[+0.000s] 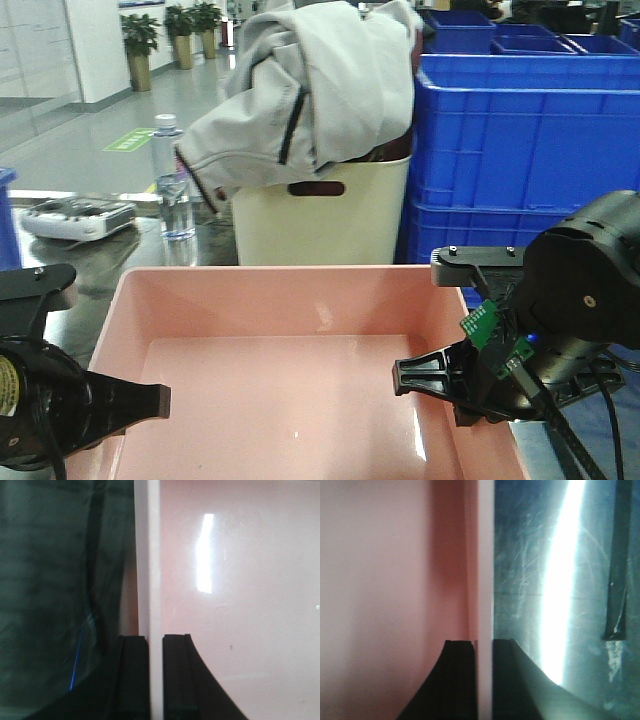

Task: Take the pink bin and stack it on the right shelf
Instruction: 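Hold the pink bin with both grippers while driving to the shelf, then lower the pink bin onto the metal shelf and open both grippers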

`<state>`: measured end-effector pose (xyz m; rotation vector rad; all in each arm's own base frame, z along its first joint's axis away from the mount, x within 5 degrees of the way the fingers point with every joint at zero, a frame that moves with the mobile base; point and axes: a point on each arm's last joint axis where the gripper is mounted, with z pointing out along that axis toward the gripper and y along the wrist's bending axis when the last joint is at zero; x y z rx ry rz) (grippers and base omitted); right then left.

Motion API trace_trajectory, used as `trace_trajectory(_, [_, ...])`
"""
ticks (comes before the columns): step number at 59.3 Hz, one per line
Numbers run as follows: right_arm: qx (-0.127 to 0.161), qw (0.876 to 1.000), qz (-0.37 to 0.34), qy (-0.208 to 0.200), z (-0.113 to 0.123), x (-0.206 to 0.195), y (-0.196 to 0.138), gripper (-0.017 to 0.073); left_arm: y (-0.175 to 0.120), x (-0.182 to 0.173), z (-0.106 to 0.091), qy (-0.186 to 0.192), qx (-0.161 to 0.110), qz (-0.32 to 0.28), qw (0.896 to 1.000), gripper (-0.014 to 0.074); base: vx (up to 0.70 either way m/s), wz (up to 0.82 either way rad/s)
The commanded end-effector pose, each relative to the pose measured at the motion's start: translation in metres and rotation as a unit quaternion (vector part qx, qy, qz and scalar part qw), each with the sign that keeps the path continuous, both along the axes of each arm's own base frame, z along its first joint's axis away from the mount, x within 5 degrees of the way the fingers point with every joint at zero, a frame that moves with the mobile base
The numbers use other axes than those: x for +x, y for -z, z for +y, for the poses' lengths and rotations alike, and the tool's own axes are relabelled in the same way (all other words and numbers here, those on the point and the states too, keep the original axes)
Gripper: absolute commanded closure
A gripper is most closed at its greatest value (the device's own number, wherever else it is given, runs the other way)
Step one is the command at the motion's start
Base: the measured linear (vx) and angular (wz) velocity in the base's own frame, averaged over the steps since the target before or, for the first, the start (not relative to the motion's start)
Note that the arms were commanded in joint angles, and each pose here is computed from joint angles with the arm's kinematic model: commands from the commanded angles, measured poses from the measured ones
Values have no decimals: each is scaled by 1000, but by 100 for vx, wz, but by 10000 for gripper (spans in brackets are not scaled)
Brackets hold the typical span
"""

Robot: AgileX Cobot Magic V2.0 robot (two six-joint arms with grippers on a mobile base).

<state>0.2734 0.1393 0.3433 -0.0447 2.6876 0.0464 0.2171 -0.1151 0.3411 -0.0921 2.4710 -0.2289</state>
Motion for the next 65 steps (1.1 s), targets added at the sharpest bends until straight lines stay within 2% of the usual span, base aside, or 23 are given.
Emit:
trace_trajectory(1, [-14,999,-52,0,-9,0,-19,568,-23,-2,1,8,-29,-63,998,482,22,-29])
trace_trajectory(29, [-14,999,-52,0,-9,0,-19,568,-23,-2,1,8,-29,-63,998,482,14,-16])
trace_trajectory(65, [-15,999,-52,0,-9,0,-19,568,-23,-2,1,8,-30,-63,998,482,2,-3])
